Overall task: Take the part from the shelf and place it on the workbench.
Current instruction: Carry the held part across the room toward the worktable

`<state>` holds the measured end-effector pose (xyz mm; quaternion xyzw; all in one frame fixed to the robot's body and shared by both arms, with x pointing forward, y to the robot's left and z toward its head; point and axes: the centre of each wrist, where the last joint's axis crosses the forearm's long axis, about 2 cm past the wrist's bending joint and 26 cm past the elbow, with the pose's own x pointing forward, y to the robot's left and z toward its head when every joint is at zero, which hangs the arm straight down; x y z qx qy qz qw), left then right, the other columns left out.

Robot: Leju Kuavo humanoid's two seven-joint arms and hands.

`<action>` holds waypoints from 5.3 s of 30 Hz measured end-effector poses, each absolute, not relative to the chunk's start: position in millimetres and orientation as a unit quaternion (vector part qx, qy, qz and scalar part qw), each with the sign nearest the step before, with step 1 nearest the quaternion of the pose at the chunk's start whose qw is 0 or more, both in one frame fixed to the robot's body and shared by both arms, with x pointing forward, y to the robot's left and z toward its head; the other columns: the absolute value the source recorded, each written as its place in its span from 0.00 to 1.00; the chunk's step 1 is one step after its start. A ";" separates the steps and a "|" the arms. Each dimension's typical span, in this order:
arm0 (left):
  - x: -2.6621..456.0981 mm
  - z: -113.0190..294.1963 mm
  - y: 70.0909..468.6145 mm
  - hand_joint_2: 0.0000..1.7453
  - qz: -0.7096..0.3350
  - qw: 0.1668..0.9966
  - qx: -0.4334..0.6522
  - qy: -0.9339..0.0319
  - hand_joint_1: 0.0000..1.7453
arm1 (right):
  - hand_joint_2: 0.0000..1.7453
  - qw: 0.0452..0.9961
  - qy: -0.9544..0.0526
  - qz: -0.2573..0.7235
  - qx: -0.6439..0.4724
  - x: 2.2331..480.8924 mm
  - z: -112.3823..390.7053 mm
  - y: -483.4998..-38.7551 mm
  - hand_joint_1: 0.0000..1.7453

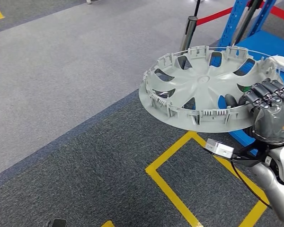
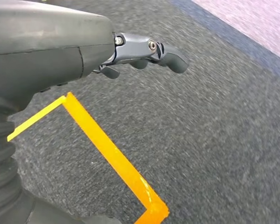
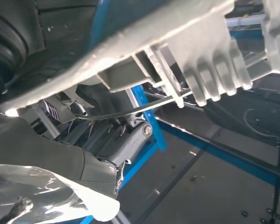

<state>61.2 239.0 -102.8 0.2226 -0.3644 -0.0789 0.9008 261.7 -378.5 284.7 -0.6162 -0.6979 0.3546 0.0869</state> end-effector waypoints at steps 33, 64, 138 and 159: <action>50.3 -105.6 259.7 1.00 -0.085 0.903 0.257 -0.334 0.00 | 1.00 0.086 -0.690 0.365 -0.620 252.3 278.6 -382.7 1.00; 43.8 -108.0 270.1 1.00 -0.014 0.964 0.233 -0.128 0.00 | 1.00 0.076 -0.682 0.372 -0.625 264.5 286.0 -375.1 1.00; 40.8 -108.2 254.7 1.00 -0.115 0.971 0.181 -0.103 0.00 | 1.00 0.090 -0.695 0.367 -0.612 284.6 280.9 -347.2 1.00; 43.0 -107.7 256.3 1.00 -0.120 0.963 0.198 -0.136 0.00 | 1.00 0.097 -0.694 0.360 -0.616 277.0 274.0 -355.2 1.00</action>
